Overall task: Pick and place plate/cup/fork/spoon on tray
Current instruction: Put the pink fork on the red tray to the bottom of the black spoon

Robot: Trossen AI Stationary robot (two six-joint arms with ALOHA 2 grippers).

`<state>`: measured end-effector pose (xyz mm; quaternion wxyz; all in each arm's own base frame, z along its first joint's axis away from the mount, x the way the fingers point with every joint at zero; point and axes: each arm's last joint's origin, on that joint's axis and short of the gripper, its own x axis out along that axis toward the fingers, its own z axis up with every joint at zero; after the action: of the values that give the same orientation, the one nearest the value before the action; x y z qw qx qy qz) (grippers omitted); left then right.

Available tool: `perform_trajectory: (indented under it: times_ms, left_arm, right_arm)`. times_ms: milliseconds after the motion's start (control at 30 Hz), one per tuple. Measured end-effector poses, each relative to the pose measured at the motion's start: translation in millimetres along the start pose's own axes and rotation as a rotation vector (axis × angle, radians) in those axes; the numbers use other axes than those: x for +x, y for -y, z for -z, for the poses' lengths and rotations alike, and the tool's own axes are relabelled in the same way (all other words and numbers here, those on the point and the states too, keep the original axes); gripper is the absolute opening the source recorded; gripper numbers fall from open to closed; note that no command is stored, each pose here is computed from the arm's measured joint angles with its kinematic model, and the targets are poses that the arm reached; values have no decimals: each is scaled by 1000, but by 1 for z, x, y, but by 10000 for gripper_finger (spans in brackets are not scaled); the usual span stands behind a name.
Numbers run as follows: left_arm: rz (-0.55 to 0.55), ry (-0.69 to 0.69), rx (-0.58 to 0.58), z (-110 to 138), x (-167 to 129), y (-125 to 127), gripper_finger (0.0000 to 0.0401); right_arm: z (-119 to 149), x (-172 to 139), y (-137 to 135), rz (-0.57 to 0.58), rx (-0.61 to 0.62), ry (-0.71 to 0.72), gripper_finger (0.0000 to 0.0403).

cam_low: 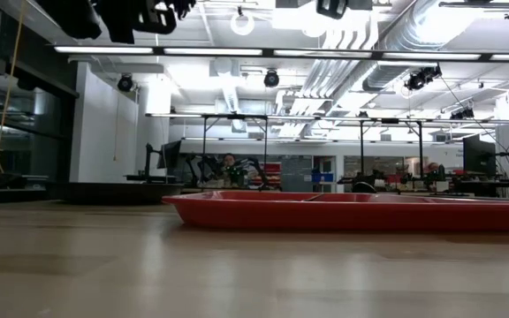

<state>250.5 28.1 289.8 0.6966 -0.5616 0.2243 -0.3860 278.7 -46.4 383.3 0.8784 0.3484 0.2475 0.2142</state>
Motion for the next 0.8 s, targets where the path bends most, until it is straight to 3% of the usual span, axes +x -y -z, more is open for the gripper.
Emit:
perform_trajectory:
  times_ms: [233,433,567,800]
  left_arm:
    - [-70,104,93,-10,-31,2,61]
    - [-283,269,215,-17,-44,-13,61]
    - [-564,333,363,-25,-42,-8,61]
    - [-1269,380,703,-31,-30,24,61]
  right_arm:
    - [24,-35,-10,338,77,29,229]
    - [33,-38,-15,452,129,34,229]
    - [34,-37,-13,481,126,21,229]
    - [35,-42,-7,530,120,8,229]
